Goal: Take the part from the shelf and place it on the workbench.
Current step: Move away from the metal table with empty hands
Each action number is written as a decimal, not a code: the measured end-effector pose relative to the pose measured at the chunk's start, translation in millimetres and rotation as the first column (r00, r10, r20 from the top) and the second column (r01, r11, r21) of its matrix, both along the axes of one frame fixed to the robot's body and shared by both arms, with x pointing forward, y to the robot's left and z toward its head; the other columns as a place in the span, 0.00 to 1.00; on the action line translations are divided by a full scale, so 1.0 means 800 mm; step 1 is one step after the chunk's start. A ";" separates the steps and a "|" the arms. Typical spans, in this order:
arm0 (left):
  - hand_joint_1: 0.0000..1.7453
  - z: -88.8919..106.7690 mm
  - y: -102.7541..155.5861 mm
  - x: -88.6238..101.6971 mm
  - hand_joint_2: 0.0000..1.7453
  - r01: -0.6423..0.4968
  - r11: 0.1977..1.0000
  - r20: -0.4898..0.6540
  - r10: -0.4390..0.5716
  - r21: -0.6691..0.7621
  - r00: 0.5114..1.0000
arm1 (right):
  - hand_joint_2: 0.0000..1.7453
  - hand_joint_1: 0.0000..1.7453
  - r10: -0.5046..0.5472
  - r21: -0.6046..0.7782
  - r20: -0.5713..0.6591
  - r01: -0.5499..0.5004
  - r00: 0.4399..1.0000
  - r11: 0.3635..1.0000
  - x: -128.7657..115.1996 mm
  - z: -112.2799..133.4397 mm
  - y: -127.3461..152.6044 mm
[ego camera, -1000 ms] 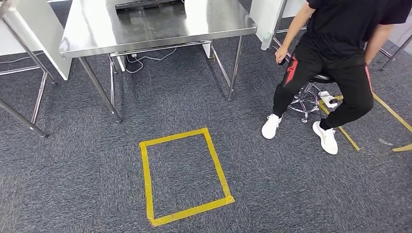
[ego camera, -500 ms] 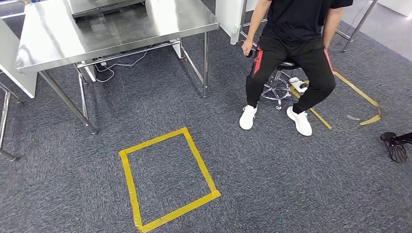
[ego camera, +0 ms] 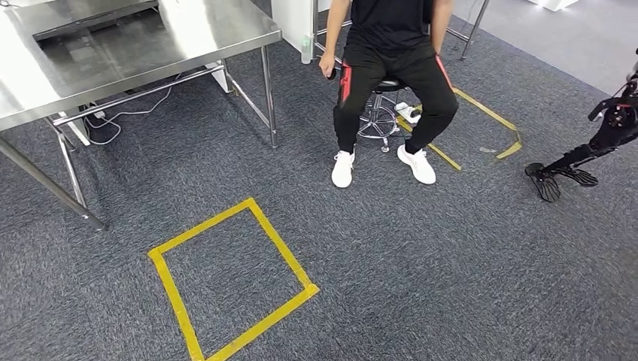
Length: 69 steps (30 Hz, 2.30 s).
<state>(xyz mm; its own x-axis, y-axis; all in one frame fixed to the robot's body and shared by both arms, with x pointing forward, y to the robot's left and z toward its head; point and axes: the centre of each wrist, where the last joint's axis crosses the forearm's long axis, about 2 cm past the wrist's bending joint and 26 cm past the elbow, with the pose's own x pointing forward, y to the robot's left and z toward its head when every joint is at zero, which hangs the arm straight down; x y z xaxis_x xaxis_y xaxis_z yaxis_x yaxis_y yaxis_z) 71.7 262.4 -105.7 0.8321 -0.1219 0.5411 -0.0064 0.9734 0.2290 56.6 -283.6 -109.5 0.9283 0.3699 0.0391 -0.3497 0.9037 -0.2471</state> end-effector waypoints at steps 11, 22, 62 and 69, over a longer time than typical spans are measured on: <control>0.00 0.000 -0.001 0.002 0.00 0.009 1.000 -0.014 -0.009 0.000 1.000 | 0.00 0.00 0.001 0.004 -0.013 -0.001 1.000 1.000 0.000 0.000 0.000; 0.00 0.000 0.001 0.001 0.00 0.003 1.000 -0.016 -0.003 0.004 1.000 | 0.00 0.00 0.027 0.014 -0.003 -0.027 1.000 1.000 -0.001 0.000 0.003; 0.00 0.000 0.003 0.003 0.00 0.018 1.000 -0.042 -0.018 -0.015 0.999 | 0.00 0.00 -0.022 0.034 0.004 0.022 1.000 0.999 -0.001 0.000 0.008; 0.00 0.002 0.002 0.011 0.00 0.014 1.000 -0.035 -0.014 -0.009 0.999 | 0.00 0.00 -0.020 0.034 0.007 0.020 1.000 0.999 0.001 0.000 0.007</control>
<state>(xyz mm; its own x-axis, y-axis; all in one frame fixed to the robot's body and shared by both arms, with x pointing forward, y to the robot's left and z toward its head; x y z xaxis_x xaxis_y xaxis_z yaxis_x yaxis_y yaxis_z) 80.3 264.3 -104.4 0.8489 -0.1291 0.5125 0.0154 0.9753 0.2203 57.0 -277.8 -109.3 0.9352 0.3493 0.0582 -0.3295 0.9185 -0.2188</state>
